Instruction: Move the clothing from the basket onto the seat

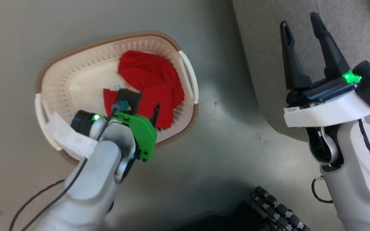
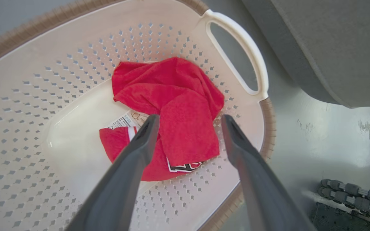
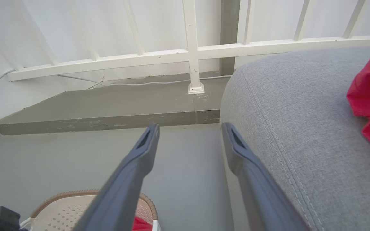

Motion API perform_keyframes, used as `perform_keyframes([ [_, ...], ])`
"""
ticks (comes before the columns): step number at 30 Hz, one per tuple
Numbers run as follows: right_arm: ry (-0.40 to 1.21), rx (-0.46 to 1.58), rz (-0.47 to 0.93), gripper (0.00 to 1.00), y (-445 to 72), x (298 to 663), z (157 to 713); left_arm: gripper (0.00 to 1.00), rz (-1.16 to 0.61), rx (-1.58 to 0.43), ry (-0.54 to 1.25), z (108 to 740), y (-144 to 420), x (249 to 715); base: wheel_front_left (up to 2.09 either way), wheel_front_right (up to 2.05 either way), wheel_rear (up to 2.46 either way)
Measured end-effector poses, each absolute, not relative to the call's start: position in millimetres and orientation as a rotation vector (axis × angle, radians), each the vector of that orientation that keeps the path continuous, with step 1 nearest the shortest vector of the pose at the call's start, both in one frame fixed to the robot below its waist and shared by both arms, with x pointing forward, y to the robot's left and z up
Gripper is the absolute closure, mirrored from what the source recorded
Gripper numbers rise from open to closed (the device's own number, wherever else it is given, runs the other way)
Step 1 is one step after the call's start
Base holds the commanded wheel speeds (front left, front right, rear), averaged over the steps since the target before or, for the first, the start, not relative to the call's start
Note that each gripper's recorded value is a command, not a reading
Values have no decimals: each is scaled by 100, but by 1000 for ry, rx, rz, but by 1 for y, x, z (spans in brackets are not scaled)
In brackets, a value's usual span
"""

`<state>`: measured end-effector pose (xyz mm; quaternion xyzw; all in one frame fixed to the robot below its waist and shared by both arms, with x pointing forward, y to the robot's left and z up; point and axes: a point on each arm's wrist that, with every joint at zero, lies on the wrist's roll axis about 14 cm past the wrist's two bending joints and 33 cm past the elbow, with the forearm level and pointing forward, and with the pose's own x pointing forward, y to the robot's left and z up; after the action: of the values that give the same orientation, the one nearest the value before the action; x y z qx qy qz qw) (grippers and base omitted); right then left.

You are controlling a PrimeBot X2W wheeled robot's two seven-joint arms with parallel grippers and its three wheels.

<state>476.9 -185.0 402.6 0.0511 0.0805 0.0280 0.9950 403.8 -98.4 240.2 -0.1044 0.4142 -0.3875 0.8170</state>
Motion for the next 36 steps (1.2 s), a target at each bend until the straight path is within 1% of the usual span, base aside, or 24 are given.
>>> perform_keyframes([
  [8, 211, 109, 20, 0, -192, 479, 371, 0, -819, -200, 1066, 176, -92, 391, 0, 0, 0],
  [12, 240, 101, -4, 0, -199, 476, 358, 0, -819, -197, 1120, 155, -94, 388, 0, 0, 0],
  [20, 307, 78, -31, 0, -209, 465, 336, 0, -812, -224, 1209, 125, -101, 379, 0, 0, 0],
  [24, 316, 67, -43, 0, -214, 465, 332, 0, -813, -230, 1251, 115, -103, 373, 0, 0, 0],
  [28, 327, 66, -53, 0, -216, 462, 328, 0, -769, -265, 1307, 106, -99, 371, 0, 0, 0],
  [36, 324, 85, -50, 0, -214, 463, 327, 0, -775, -283, 1432, 98, -94, 354, 0, 0, 0],
])
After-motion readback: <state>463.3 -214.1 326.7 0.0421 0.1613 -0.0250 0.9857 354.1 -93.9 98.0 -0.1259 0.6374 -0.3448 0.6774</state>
